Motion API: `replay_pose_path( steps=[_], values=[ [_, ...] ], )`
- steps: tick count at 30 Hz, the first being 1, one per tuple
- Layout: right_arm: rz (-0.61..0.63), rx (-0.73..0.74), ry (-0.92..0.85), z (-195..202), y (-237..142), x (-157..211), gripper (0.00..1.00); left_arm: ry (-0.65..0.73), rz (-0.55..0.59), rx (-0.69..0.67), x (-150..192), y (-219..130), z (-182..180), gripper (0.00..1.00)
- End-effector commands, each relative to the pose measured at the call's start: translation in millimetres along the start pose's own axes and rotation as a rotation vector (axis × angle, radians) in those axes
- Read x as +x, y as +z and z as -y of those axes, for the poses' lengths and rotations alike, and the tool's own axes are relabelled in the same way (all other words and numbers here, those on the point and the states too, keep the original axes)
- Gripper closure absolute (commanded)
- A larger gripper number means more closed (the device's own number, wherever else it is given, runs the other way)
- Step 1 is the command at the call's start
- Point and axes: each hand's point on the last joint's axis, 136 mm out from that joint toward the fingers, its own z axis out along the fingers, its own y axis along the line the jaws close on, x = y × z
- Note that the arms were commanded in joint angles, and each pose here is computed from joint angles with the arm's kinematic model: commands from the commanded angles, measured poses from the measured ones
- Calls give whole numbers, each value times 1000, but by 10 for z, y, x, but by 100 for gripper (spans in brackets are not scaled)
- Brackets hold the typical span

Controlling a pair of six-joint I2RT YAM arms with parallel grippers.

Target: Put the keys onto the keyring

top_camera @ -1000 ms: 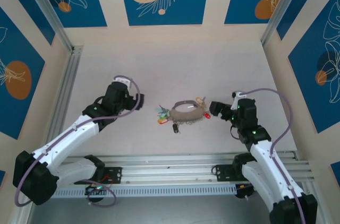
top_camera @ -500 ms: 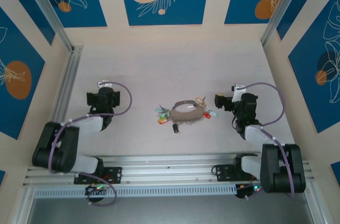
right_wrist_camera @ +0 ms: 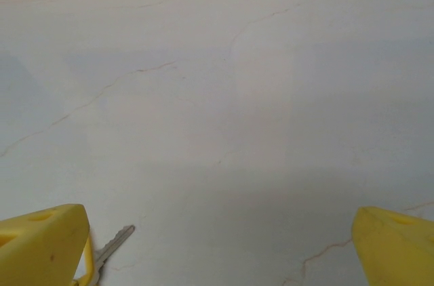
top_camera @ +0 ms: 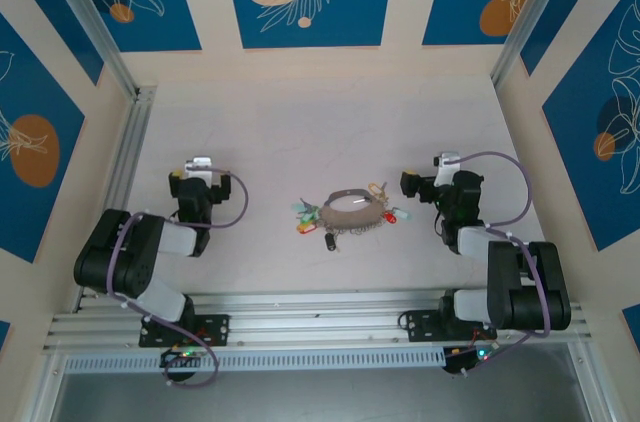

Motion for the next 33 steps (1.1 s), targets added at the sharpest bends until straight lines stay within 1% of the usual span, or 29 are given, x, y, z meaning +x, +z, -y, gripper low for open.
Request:
replay_pose_path(
  steps=[1, 2, 3, 5, 7, 8, 10, 13, 18, 33],
  values=[
    [67, -18, 11, -8, 15, -225, 1, -22, 68, 32, -139, 19, 13, 0],
    [68, -27, 18, -17, 20, -219, 1, -25, 77, 32, -163, 17, 13, 0],
    [82, -39, 19, -28, 29, -182, 1, -27, 56, 35, -131, 14, 14, 0],
    [119, -44, 8, -24, 103, -81, 1, -21, 70, 32, -155, 23, 14, 0],
    [97, -42, 14, -3, 202, -46, 1, -24, 62, 32, -147, 25, 13, 0],
    [55, -35, 24, 11, 239, -26, 1, -16, 65, 39, -149, 28, 32, 0],
    [45, -33, 16, 1, 303, -40, 1, -16, 47, 37, -141, 50, 32, 0],
    [2, 15, 6, 24, 370, -17, 1, -15, 46, 35, -140, 56, 27, 0],
    [1, 22, -13, 0, 373, -16, 1, -16, 42, 37, -138, 60, 32, 0],
    [-7, 7, 3, 5, 380, -9, 1, -16, 43, 35, -141, 59, 28, 0]
  ],
)
